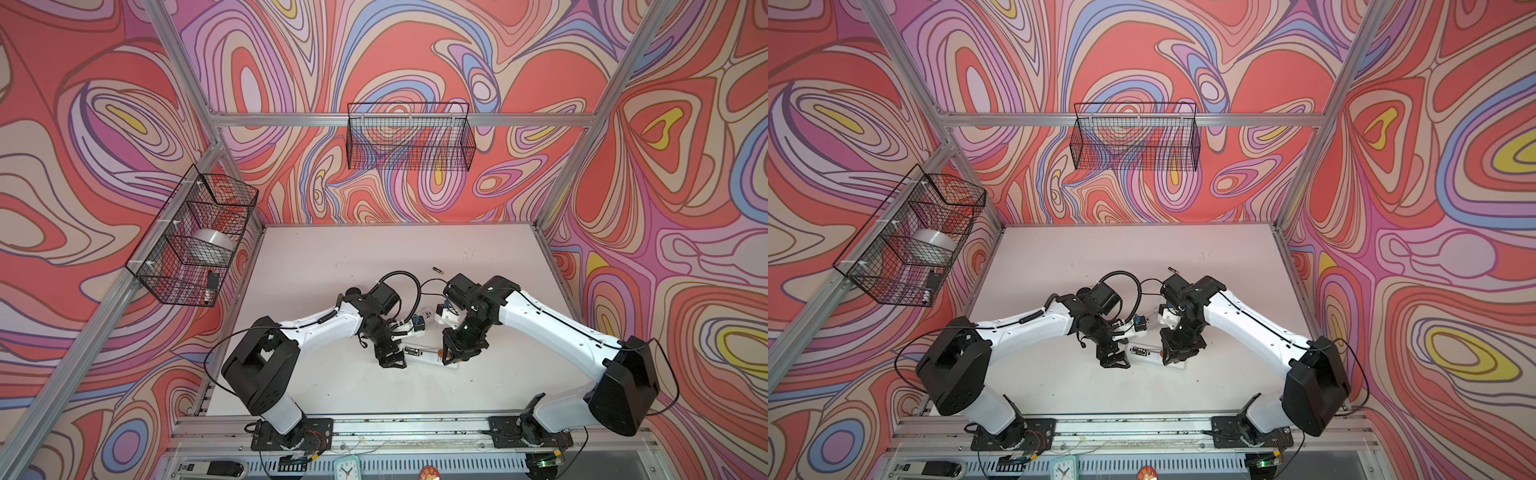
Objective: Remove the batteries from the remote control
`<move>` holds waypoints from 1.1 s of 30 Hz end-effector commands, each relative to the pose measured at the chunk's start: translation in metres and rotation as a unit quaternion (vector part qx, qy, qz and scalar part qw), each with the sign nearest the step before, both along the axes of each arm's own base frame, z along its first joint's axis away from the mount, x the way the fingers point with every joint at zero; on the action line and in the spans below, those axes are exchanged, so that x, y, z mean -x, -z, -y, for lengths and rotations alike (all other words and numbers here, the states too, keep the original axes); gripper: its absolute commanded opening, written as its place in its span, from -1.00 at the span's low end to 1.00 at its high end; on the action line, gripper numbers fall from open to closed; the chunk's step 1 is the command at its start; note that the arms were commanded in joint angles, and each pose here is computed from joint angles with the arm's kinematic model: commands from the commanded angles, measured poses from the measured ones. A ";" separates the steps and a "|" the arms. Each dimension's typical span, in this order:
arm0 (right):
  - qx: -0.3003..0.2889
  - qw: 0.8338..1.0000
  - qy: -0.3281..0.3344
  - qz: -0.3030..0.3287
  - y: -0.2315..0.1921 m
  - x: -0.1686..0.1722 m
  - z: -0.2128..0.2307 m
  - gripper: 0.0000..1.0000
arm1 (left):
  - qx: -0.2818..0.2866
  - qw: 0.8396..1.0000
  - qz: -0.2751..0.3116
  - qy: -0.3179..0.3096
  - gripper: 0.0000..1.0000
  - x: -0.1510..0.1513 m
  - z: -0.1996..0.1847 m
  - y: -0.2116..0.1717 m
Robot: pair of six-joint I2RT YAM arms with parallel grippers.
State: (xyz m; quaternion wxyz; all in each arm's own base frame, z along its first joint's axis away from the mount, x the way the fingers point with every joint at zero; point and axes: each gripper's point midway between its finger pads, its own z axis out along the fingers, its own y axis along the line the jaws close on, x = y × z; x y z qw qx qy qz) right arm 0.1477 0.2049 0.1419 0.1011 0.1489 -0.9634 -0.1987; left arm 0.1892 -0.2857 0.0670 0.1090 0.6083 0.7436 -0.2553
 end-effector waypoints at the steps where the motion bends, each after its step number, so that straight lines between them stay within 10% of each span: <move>1: 0.007 1.000 0.004 -0.006 -0.001 0.000 0.009 -1.00 | -0.025 0.999 0.006 0.036 0.62 0.005 0.000 0.007; 23: -0.003 0.999 0.034 -0.026 0.000 0.019 0.017 -1.00 | -0.063 0.996 0.018 0.059 0.61 -0.007 0.025 0.033; 33: -0.011 0.999 0.036 -0.010 -0.008 0.013 0.019 -1.00 | -0.088 0.994 -0.005 0.067 0.11 0.010 0.027 0.042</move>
